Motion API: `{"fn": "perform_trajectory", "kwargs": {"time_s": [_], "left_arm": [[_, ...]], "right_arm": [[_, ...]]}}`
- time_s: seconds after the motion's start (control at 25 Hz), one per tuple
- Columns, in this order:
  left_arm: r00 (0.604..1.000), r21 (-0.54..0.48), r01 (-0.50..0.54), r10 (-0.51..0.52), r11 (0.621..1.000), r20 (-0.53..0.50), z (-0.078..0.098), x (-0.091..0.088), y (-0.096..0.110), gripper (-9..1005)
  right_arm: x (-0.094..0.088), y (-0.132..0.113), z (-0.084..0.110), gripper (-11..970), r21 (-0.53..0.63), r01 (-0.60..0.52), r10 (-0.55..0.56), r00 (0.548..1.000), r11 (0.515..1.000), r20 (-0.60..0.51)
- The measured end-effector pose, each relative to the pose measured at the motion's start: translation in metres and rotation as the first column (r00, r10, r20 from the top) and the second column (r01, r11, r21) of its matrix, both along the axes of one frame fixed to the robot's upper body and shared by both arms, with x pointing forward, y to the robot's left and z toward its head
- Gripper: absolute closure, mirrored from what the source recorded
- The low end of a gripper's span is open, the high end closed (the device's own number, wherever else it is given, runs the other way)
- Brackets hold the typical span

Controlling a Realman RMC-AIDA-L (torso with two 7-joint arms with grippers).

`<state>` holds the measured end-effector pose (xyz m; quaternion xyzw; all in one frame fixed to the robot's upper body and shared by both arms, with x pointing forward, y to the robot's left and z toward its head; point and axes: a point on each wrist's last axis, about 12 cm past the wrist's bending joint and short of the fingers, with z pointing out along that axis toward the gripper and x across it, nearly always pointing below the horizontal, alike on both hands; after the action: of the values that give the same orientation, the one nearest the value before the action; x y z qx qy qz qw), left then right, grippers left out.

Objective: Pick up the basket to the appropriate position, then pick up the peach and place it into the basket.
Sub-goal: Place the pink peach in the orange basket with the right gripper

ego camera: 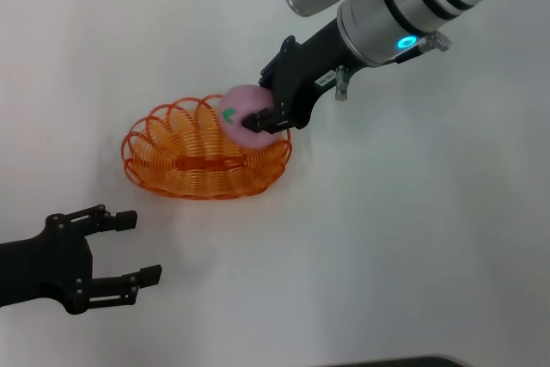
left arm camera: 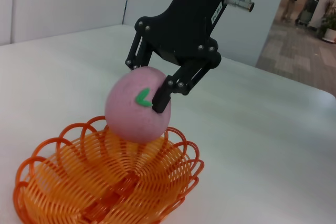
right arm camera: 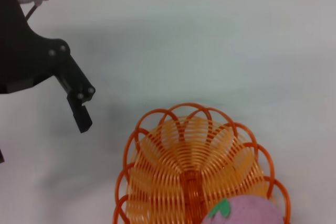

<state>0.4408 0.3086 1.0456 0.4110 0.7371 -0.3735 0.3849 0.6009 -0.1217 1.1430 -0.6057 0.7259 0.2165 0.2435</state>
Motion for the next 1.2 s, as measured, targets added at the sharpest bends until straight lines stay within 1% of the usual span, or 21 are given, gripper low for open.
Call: {"fn": "perform_trajectory", "kwargs": {"time_s": [0.16,0.36,0.56,0.92,1.08,1.2], "left_arm": [[1.0,0.003,-0.003,0.003,1.0,0.001,0.0,0.0,0.0,150],[1.0,0.005,-0.005,0.005,1.0,0.002,0.0,0.001,0.001,150],[1.0,0.005,-0.005,0.005,1.0,0.002,0.0,0.001,0.001,150],[1.0,0.005,-0.004,0.004,1.0,0.002,0.0,0.001,0.001,150],[1.0,0.007,-0.006,0.006,1.0,0.003,0.0,0.001,0.001,150],[1.0,0.007,-0.007,0.007,1.0,0.002,-0.001,0.001,0.001,149]], "right_arm": [[0.0,0.0,-0.004,602,0.003,-0.005,0.005,1.0,1.0,-0.004],[0.0,0.001,-0.006,407,0.022,0.001,-0.001,1.0,1.0,-0.006],[0.001,0.0,-0.007,170,0.027,0.008,-0.007,1.0,1.0,-0.008],[-0.001,-0.001,-0.008,170,0.039,0.012,-0.012,1.0,0.999,-0.015],[-0.006,-0.004,-0.008,171,0.06,-0.021,0.023,0.999,0.998,-0.031],[-0.012,-0.012,-0.008,171,0.094,-0.033,0.037,0.998,0.995,-0.04]]}}
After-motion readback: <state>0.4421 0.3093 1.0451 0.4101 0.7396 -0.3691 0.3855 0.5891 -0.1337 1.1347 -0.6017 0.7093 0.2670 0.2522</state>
